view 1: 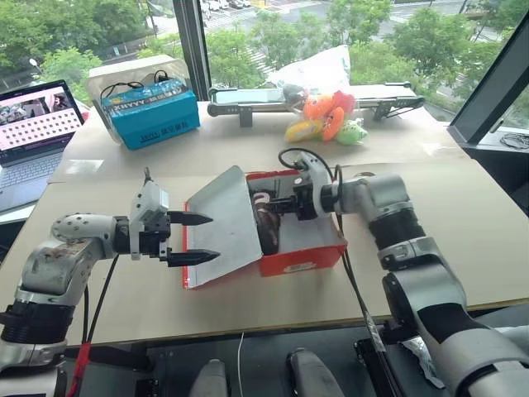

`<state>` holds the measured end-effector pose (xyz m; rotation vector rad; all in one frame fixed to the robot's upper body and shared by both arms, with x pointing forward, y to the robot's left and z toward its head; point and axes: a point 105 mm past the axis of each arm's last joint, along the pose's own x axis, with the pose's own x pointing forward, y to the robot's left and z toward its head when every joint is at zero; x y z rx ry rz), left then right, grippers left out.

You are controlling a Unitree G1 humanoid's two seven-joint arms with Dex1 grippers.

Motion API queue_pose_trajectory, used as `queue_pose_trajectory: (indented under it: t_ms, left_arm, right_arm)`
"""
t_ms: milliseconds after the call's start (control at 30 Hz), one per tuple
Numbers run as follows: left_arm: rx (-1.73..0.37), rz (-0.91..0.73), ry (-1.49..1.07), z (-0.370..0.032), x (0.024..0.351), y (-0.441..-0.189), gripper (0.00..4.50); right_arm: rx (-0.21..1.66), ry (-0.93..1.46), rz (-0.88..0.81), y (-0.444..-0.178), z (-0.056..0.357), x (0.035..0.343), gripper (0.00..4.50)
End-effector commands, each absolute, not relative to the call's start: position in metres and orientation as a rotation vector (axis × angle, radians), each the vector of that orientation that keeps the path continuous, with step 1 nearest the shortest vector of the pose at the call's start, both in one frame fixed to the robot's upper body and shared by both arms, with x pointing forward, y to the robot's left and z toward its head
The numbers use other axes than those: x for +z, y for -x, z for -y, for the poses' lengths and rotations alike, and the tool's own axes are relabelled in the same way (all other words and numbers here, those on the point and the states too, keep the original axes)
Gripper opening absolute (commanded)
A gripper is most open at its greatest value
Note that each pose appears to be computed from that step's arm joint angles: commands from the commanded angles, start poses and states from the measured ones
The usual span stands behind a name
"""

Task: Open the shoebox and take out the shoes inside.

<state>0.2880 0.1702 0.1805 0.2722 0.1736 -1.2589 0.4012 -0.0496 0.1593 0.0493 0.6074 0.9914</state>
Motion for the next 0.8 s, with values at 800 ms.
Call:
queue_pose_trajectory:
  t_ms: [800]
  left_arm:
    - [-1.242, -0.143, -0.293, -0.173, 0.19, -0.284, 4.5]
  right_arm:
    - [0.832, 0.015, -0.551, -0.376, 0.07, 0.209, 3.09]
